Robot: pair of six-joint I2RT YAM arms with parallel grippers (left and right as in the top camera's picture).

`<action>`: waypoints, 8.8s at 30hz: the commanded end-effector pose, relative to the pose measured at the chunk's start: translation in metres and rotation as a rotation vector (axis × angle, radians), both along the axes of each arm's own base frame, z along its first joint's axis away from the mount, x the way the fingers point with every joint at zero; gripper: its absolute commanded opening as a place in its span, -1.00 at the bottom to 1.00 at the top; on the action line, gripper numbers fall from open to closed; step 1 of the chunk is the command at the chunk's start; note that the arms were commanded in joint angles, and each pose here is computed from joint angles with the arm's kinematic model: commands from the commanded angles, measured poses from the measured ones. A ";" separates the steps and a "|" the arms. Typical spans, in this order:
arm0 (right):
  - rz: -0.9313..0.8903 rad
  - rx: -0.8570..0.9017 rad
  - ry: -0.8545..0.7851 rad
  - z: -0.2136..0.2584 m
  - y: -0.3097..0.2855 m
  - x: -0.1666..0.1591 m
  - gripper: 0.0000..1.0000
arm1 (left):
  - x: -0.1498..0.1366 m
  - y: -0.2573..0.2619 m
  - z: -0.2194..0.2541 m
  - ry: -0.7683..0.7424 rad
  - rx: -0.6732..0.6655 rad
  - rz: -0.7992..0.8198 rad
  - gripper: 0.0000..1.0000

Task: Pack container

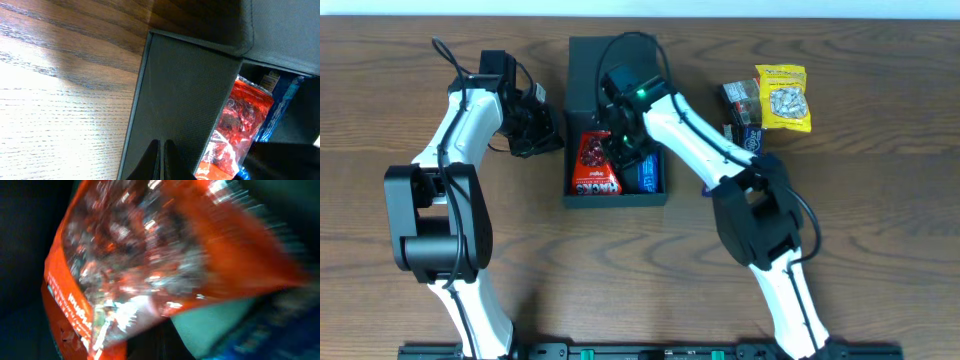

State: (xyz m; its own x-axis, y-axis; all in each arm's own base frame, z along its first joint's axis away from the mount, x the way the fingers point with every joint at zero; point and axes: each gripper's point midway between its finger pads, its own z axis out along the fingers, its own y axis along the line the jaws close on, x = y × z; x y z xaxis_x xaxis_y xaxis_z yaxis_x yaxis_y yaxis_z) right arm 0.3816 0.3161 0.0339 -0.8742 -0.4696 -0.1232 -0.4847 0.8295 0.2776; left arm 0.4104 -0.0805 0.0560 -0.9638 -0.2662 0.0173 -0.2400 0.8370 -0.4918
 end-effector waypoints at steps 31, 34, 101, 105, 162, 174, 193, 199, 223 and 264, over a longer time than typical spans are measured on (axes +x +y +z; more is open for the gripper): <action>0.108 0.056 0.032 -0.008 0.018 -0.013 -0.97 | -0.002 -0.005 -0.001 0.011 -0.023 -0.004 -0.88; 0.107 0.048 0.034 -0.017 0.018 -0.012 -0.98 | -0.002 -0.005 -0.001 0.011 -0.023 -0.004 -0.88; 0.081 0.247 -0.106 0.025 0.055 0.027 -0.97 | 0.001 -0.005 0.000 -0.001 -0.023 -0.004 -0.88; 0.029 0.263 -0.250 0.089 0.031 0.052 -0.97 | 0.001 -0.005 -0.001 -0.002 -0.019 -0.004 -0.88; -0.416 -0.277 -0.110 -0.013 -0.232 0.050 0.11 | 0.018 0.054 0.008 -0.037 0.031 0.146 0.89; -0.431 -0.298 -0.101 -0.022 -0.245 0.051 0.12 | 0.018 0.054 0.008 -0.037 0.031 0.146 0.89; -0.401 -0.212 -0.098 -0.030 -0.231 0.053 0.04 | 0.018 0.053 0.008 -0.037 0.031 0.145 0.89; -0.399 -0.221 -0.078 -0.037 -0.233 0.045 0.01 | 0.018 0.053 0.008 -0.040 0.031 0.145 0.89; -0.431 -0.224 -0.057 -0.039 -0.233 0.041 -0.49 | 0.018 0.053 0.008 -0.040 0.030 0.145 0.89; -0.466 -0.065 -0.104 0.051 -0.022 0.026 -0.75 | 0.023 0.054 0.009 -0.071 0.037 0.122 0.95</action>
